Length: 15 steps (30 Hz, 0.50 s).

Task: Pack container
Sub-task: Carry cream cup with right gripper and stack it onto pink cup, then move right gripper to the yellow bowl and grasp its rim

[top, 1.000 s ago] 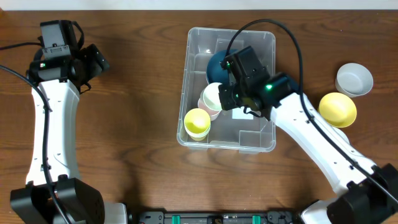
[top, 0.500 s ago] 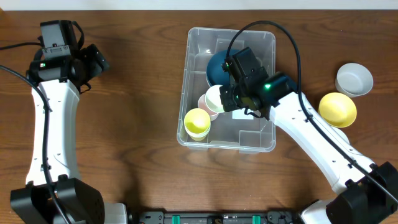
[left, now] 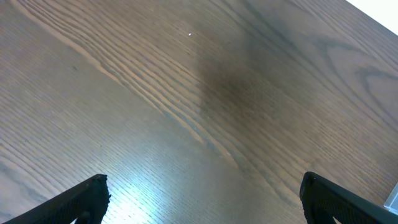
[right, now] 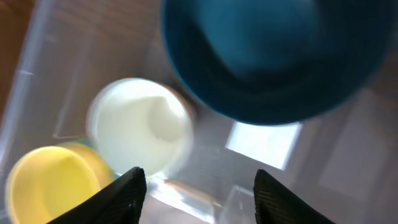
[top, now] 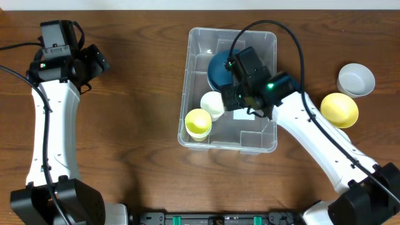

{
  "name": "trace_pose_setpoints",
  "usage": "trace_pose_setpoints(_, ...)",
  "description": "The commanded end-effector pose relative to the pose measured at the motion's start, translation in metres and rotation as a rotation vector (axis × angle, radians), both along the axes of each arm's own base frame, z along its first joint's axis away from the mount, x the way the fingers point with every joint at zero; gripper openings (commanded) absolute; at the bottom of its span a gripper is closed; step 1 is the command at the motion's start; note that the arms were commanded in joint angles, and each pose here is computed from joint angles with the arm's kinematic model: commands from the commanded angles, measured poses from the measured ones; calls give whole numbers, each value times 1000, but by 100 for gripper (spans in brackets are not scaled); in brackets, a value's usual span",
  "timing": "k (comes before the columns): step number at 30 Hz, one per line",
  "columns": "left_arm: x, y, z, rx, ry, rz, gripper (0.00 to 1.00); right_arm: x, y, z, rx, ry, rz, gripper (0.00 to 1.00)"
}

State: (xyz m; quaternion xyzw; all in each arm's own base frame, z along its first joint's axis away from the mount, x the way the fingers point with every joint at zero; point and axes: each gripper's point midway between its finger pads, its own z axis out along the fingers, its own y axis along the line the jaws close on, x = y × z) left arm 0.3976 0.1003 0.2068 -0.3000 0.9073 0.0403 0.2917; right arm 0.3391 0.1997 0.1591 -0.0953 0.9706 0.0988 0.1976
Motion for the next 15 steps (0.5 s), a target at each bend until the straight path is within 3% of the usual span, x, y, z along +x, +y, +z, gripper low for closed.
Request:
trace_pose_setpoints(1,-1,3,6,14,-12,9,98,14,-44,38,-14,-86,-145,59)
trace_pose_setpoints(8,-1,3,6,14,-12,9,98,-11,-180,54,-126,-13,-511,66)
trace_pose_setpoints(15,-1,3,6,14,-12,9,98,-40,-299,41,-156,79,-878,68)
